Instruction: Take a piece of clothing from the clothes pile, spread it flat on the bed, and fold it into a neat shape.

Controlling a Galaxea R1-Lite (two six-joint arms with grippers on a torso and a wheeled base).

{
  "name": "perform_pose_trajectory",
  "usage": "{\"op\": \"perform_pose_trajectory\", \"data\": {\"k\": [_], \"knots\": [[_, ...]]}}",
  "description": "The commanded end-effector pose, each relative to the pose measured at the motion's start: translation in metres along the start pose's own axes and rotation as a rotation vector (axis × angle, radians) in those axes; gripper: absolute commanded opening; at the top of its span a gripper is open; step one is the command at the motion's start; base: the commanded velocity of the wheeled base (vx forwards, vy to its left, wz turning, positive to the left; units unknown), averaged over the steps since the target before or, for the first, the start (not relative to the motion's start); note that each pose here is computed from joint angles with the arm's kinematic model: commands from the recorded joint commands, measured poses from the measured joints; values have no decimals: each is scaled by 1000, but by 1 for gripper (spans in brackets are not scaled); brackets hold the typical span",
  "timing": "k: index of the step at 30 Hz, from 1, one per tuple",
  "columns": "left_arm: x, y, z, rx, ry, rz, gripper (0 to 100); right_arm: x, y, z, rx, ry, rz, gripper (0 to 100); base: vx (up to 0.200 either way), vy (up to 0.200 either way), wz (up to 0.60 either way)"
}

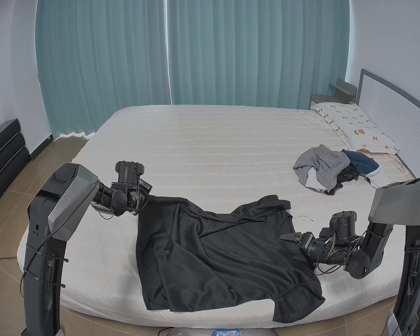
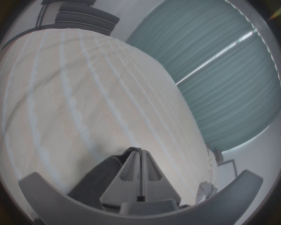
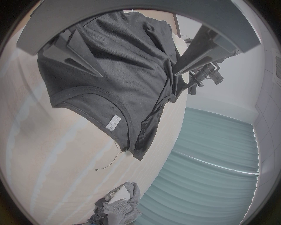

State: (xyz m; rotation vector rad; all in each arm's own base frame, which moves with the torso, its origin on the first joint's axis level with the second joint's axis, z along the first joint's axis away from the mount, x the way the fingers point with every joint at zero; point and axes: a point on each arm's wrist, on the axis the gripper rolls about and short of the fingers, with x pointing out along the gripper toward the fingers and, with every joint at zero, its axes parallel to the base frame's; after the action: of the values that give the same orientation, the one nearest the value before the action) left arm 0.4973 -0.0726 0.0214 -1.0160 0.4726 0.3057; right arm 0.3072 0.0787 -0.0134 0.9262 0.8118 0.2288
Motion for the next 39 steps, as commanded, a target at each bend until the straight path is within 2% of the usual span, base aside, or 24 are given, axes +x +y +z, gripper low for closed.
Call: {"op": "perform_pose_trajectory", "data": {"k": [1, 5, 13, 18, 21, 22, 29, 32, 35, 37, 39], "knots": [[9, 6, 3, -16, -23, -23, 0, 0, 0, 0, 0, 1, 0, 100, 0, 0, 0], [14, 3, -1, -10, -36, -36, 0, 0, 0, -1, 0, 2, 0, 100, 0, 0, 0], [25, -4, 9, -38, -148, -45, 0, 2, 0, -2, -3, 6, -2, 100, 0, 0, 0], [25, -6, 17, -81, -175, -78, 0, 2, 0, -2, -3, 6, -2, 100, 0, 0, 0], [26, -3, 16, -72, -171, -68, 0, 2, 0, -2, -3, 5, -3, 100, 0, 0, 0], [26, -2, 14, -70, -166, -63, 100, 2, 0, -2, -3, 5, -3, 100, 0, 0, 0], [25, 0, 12, -64, -148, -53, 100, 2, 2, 2, 7, -22, 26, 100, 0, 0, 0], [23, 10, 8, -55, -123, 2, 100, 4, 6, 5, 23, -45, 34, 100, 0, 0, 0], [6, 10, 10, -53, -93, 54, 100, 13, 17, 13, 4, -124, 30, 100, 0, 0, 0], [-10, 9, 15, -69, -55, 48, 100, 20, 25, 13, -14, -152, 31, 100, 0, 0, 0], [-25, 6, 23, -114, 22, 7, 100, 28, 31, 13, -23, -155, 3, 100, 0, 0, 0]]}}
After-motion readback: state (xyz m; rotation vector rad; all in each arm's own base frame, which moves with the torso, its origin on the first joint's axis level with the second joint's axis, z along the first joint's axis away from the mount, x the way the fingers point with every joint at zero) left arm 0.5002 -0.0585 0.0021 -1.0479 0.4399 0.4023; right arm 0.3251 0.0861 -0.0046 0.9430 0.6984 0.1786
